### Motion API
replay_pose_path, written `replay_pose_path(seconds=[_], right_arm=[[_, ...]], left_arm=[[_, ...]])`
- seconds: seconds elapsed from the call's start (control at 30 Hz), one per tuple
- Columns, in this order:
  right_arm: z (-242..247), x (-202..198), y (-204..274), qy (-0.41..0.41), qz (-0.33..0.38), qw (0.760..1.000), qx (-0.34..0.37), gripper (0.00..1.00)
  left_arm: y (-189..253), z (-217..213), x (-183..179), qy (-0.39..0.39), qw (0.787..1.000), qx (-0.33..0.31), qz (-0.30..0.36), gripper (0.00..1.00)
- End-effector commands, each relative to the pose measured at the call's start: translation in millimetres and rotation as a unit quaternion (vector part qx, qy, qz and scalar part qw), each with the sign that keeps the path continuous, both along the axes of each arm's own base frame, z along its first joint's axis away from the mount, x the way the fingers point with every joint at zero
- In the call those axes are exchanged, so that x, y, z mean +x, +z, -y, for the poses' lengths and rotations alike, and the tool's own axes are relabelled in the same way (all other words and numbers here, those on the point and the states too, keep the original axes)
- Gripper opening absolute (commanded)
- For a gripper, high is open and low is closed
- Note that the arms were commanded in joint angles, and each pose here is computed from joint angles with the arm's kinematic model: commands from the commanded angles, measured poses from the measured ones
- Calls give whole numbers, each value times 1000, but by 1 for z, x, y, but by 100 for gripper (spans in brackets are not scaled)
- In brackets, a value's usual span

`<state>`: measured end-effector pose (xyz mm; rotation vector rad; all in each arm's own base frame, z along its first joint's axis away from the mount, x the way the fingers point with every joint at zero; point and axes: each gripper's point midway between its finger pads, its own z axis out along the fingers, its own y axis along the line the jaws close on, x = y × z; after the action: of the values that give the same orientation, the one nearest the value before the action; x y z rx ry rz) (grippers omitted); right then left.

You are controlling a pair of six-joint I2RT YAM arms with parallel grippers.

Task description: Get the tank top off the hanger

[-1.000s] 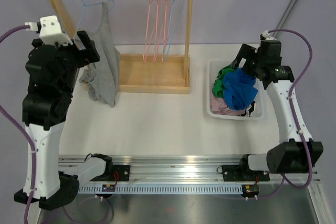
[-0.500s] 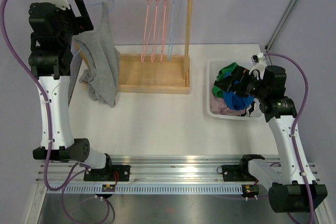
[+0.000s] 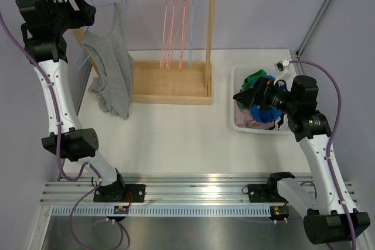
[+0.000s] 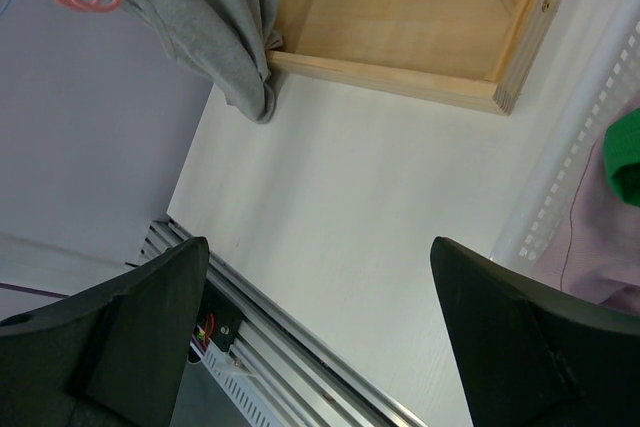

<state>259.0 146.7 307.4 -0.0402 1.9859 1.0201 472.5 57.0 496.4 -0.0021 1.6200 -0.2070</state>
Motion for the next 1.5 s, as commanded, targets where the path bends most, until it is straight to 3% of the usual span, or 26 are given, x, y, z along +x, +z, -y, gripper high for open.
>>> replay_pose_path(seconds=[0.0, 0.23, 0.3, 0.47, 0.6, 0.8, 0.83, 0.97, 1.47], right_arm=[[-3, 0, 7, 9, 21, 1000, 4, 100], [-5, -1, 8, 12, 23, 1000, 5, 100], [-5, -1, 7, 13, 22, 1000, 4, 100], [-5, -2, 5, 13, 20, 1000, 2, 99], [-4, -2, 3, 12, 19, 1000, 1, 99], [-4, -2, 3, 11, 22, 1000, -2, 99], [-4, -2, 3, 11, 24, 1000, -4, 99], [-4, -1, 1, 12, 21, 1000, -4, 99], [-3, -10, 3, 13, 28, 1000, -3, 99]], left_arm=[[33, 22, -7, -73, 996, -4, 51, 78], [13, 23, 5, -87, 996, -14, 29, 61], [8, 22, 8, -90, 995, -18, 22, 51], [-3, 22, 15, -92, 995, -20, 9, 53], [-12, 23, 20, -90, 996, -18, -2, 46], [-21, 31, 28, -91, 996, -9, -17, 21], [-19, 32, 28, -88, 996, -9, -14, 9], [-8, 36, 24, -77, 997, -17, -4, 0], [79, 68, -33, -98, 986, -94, 92, 0]])
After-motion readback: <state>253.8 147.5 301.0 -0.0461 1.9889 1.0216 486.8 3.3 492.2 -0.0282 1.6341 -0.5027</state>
